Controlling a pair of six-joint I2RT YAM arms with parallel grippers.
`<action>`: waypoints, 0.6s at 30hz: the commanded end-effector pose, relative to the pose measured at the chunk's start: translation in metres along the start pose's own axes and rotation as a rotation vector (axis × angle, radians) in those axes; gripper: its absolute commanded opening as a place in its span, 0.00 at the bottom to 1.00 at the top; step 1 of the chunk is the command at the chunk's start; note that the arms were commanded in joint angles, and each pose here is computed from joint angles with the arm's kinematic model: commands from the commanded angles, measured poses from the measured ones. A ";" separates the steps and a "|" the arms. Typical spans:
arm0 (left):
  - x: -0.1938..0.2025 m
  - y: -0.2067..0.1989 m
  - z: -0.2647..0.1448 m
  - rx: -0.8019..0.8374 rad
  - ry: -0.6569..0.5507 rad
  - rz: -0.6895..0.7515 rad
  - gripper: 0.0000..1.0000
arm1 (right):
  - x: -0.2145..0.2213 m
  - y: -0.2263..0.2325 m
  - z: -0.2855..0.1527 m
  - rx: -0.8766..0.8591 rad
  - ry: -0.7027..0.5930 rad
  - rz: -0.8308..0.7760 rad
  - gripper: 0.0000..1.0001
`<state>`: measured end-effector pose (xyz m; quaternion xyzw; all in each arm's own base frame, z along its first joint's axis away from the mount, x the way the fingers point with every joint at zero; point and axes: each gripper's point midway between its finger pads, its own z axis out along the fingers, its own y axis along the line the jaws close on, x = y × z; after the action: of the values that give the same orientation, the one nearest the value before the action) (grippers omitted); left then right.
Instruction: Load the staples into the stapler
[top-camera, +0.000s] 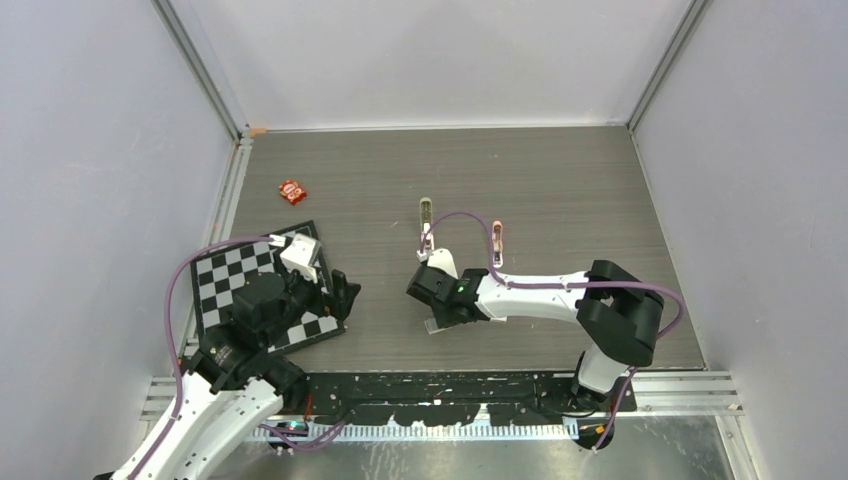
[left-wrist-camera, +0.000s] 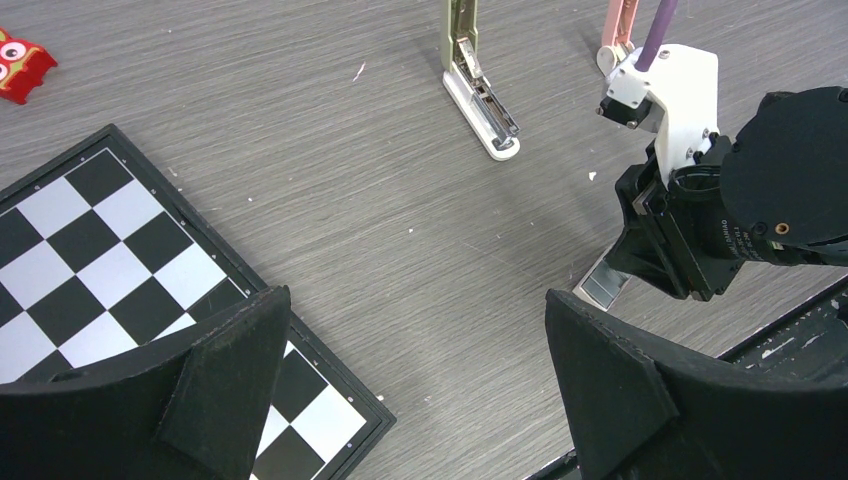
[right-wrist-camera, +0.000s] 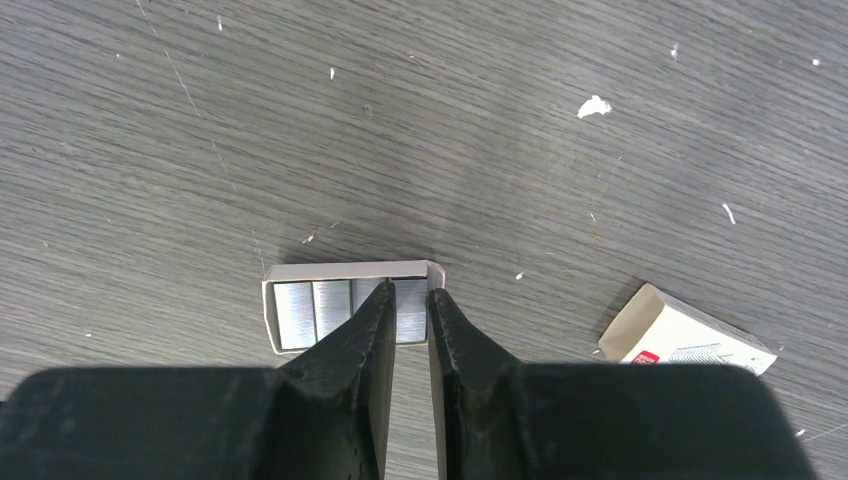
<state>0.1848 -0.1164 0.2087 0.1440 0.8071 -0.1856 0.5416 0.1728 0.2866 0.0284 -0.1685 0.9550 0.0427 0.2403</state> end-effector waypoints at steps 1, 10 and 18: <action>-0.004 0.001 0.001 -0.004 -0.013 0.013 1.00 | -0.009 0.007 -0.001 -0.004 -0.024 0.001 0.24; -0.004 0.001 0.001 -0.004 -0.012 0.015 1.00 | -0.009 0.010 0.000 -0.010 -0.012 -0.005 0.24; -0.004 0.001 0.001 -0.003 -0.014 0.016 1.00 | -0.010 0.014 0.000 -0.017 -0.006 -0.015 0.24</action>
<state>0.1848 -0.1164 0.2087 0.1443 0.8071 -0.1854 0.5417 0.1734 0.2891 0.0264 -0.1728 0.9559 0.0371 0.2345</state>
